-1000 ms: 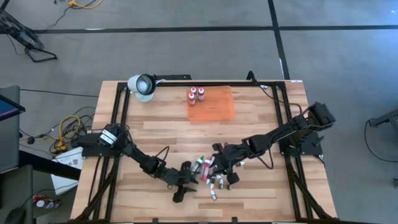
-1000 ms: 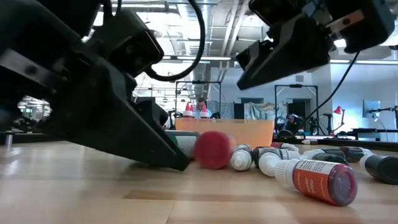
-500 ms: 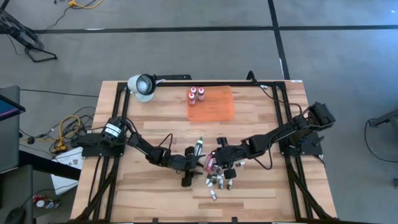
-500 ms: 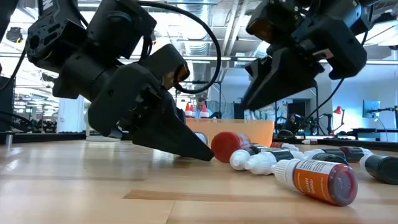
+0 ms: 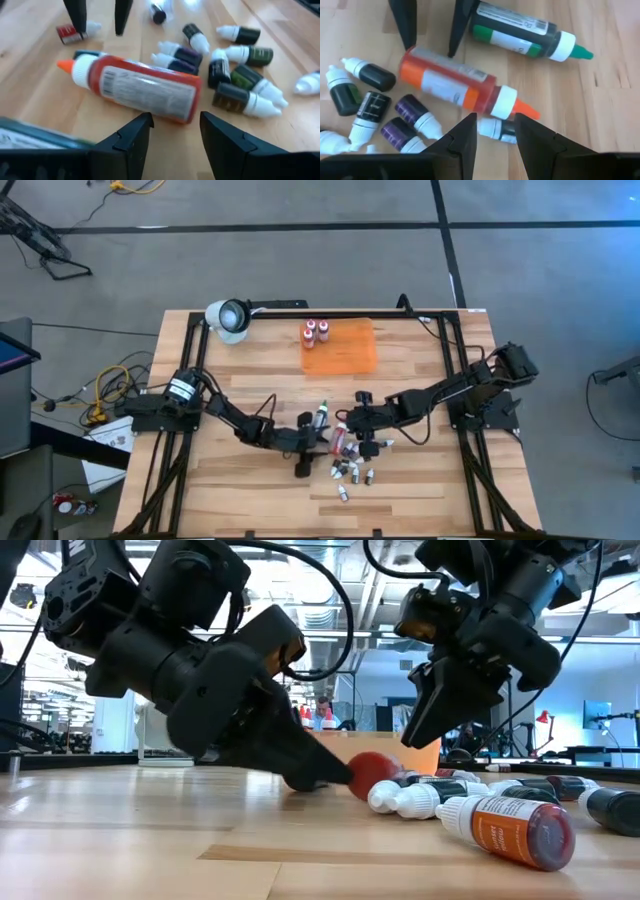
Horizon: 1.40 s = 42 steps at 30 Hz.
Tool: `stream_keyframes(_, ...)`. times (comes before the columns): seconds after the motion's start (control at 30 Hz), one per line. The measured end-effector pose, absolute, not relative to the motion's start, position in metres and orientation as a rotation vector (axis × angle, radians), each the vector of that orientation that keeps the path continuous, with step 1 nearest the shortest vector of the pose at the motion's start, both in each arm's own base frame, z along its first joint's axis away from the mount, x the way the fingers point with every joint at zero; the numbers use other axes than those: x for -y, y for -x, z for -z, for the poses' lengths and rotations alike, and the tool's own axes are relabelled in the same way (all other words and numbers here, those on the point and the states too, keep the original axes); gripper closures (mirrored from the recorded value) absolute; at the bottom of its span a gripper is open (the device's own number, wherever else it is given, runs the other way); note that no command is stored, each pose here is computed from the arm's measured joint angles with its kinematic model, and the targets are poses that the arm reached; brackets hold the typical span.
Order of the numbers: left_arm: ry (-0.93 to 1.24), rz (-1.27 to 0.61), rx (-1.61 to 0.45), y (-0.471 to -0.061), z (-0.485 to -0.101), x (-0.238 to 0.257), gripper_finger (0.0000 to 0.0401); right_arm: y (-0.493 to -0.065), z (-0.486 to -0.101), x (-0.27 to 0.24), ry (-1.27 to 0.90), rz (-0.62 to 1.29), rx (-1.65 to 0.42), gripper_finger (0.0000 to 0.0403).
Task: Pick & Place food coloring
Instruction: Put the large orange coloring bottle into the orange bin
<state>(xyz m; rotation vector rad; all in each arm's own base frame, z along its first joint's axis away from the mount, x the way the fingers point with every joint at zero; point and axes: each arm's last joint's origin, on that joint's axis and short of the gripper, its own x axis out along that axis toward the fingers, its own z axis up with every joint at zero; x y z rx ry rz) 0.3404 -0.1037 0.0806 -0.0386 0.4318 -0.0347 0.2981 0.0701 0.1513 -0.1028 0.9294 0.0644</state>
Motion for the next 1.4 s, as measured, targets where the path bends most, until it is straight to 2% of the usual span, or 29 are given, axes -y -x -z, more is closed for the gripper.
stream_keyframes(0.53,0.052,0.035,-0.392,-0.344,-0.084,0.099,0.0232,-0.292,-0.147,-0.069,0.069,-0.053,-1.006,0.0281)
stream_keyframes(0.93,0.061,0.053,-0.376,-0.345,-0.086,0.100,0.0232,-0.297,-0.149,-0.070,0.048,-0.066,-0.956,0.0281)
stream_keyframes(1.27,0.045,0.100,-0.378,-0.356,-0.092,0.102,0.0232,-0.304,-0.121,-0.062,0.036,-0.037,-1.038,0.0281)
stream_keyframes(1.4,0.034,0.095,-0.398,-0.355,-0.090,0.101,0.0232,-0.307,-0.121,-0.059,0.031,-0.029,-1.044,0.0281)
